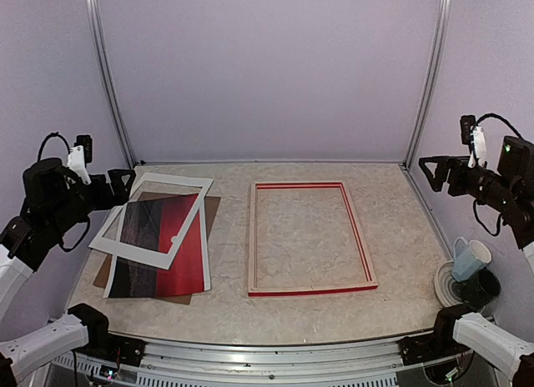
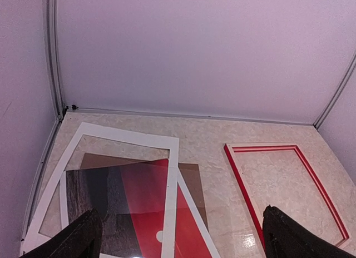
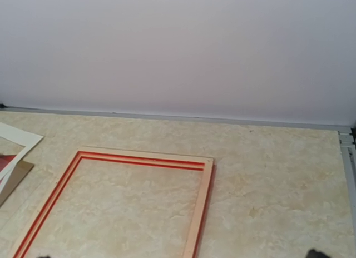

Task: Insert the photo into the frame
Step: Pick up the glass panel from the mat board.

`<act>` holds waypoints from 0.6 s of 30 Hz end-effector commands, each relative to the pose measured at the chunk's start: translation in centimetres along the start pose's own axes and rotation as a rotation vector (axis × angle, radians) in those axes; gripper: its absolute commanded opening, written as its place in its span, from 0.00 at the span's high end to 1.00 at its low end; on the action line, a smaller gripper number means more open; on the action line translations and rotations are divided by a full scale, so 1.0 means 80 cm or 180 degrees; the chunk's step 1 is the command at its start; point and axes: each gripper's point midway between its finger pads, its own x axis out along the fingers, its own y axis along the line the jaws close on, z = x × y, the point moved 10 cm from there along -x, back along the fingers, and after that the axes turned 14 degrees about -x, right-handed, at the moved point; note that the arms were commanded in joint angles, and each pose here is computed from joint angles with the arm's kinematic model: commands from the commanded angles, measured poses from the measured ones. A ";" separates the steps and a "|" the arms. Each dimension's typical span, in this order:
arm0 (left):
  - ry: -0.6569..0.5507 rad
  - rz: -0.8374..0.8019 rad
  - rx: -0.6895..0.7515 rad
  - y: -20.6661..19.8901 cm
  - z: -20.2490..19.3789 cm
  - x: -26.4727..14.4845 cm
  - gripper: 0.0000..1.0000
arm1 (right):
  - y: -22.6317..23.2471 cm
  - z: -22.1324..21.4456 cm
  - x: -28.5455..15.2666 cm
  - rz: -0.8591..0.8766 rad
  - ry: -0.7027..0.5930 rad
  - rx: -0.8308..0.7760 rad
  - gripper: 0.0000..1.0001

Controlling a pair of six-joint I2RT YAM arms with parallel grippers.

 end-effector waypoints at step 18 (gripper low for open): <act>-0.0013 -0.0974 -0.0226 -0.021 -0.007 -0.017 0.01 | 0.025 -0.003 -0.034 0.0381 -0.0531 -0.0136 0.01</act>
